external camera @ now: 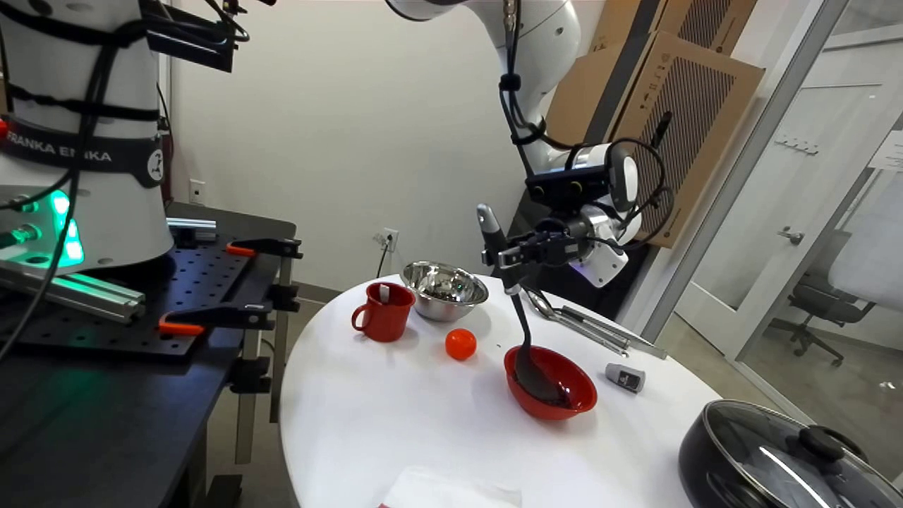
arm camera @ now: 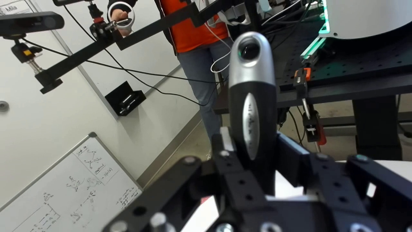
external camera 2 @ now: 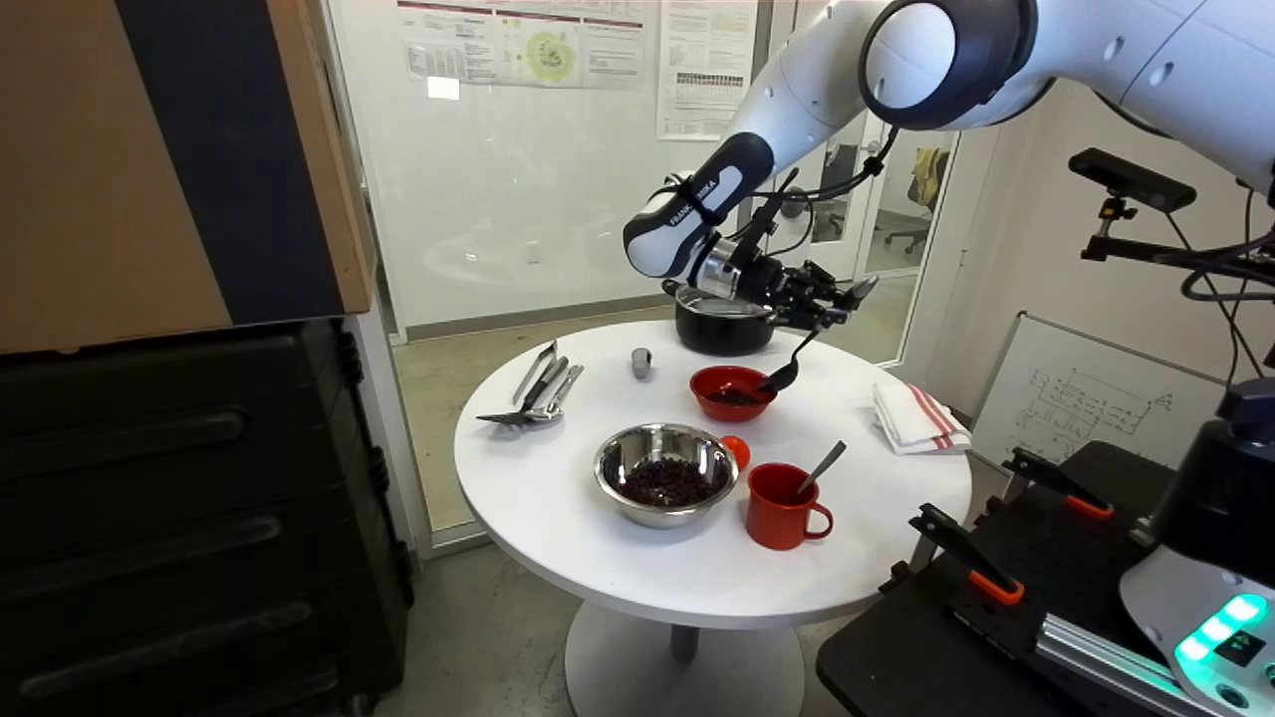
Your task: Pick the spoon and stir the contents in the silver bowl
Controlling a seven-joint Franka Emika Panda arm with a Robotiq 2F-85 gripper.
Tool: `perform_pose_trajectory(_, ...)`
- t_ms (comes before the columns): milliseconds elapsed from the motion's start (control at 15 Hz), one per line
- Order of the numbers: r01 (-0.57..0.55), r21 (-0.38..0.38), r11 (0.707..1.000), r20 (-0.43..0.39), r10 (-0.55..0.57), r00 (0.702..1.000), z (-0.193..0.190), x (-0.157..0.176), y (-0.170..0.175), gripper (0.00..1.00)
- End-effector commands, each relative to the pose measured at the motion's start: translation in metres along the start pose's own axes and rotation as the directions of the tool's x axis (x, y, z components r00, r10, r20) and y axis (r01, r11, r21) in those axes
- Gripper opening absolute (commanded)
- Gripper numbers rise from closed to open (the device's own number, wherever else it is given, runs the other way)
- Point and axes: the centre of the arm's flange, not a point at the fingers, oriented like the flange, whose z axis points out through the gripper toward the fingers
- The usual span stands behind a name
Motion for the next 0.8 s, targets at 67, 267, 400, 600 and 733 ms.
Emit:
perform_pose_trajectory(67, 0.032, 0.017, 0.999, 0.004, -0.032, 0.999, -0.04, 0.01, 0.006, 0.08)
perform_pose_trajectory(267, 0.09, 0.068, 0.994, -0.02, -0.089, 0.996, -0.049, 0.007, 0.009, 0.08)
perform_pose_trajectory(400, 0.061, 0.038, 0.997, -0.038, -0.06, 0.997, -0.025, 0.0, 0.002, 0.32)
perform_pose_trajectory(600, 0.072, 0.048, 0.996, -0.045, -0.07, 0.997, -0.028, -0.001, 0.004, 0.08)
perform_pose_trajectory(733, 0.107, 0.06, 0.992, -0.002, -0.107, 0.994, -0.03, -0.005, 0.013, 0.08)
